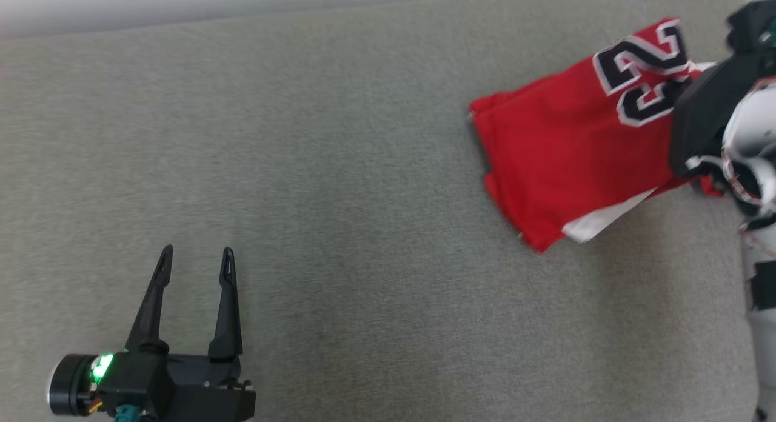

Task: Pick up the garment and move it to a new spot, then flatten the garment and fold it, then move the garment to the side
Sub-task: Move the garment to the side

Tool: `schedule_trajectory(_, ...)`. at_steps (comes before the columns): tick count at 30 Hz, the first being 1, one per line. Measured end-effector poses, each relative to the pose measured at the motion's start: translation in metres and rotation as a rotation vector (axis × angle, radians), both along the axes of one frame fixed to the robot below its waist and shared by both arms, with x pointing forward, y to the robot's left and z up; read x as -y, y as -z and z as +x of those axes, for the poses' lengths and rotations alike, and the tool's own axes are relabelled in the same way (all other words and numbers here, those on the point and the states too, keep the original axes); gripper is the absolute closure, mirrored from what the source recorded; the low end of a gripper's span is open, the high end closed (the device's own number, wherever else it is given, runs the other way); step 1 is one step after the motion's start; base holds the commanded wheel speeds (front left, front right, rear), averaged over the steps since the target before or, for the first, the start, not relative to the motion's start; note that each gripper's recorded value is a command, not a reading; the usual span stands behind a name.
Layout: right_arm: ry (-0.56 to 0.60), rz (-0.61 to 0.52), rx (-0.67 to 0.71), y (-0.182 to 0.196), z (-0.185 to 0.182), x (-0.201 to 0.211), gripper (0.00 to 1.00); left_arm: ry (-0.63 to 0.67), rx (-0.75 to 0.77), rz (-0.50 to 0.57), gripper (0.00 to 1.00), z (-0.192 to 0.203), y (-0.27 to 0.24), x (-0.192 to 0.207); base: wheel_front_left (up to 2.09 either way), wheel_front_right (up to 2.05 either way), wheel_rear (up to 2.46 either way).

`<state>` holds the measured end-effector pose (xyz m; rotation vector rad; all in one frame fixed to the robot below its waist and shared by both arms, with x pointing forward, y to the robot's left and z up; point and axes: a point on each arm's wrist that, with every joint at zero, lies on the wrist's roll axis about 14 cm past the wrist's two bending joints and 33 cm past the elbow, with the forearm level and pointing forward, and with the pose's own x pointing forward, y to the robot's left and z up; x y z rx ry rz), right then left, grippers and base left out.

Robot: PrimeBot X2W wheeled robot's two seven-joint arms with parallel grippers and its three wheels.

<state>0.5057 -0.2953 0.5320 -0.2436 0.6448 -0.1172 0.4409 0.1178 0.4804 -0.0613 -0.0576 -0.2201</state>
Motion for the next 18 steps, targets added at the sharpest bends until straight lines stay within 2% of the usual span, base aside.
schedule_trajectory(7, 0.140, -0.148, 0.033, -0.022, 0.007, 0.068, 1.00, 0.073, -0.015, -0.001, 0.00, 0.022, 0.018, 0.023, 0.00, 0.00, 0.00)
schedule_trajectory(14, 0.297, -0.215, 0.053, -0.026, 0.002, 0.130, 1.00, 0.125, -0.047, -0.012, 0.00, 0.033, 0.039, 0.040, 0.00, 0.00, 0.00)
schedule_trajectory(18, 0.346, -0.321, 0.032, -0.020, -0.003, 0.158, 1.00, 0.133, -0.077, 0.002, 0.00, 0.036, 0.054, 0.038, 0.00, 0.00, 0.00)
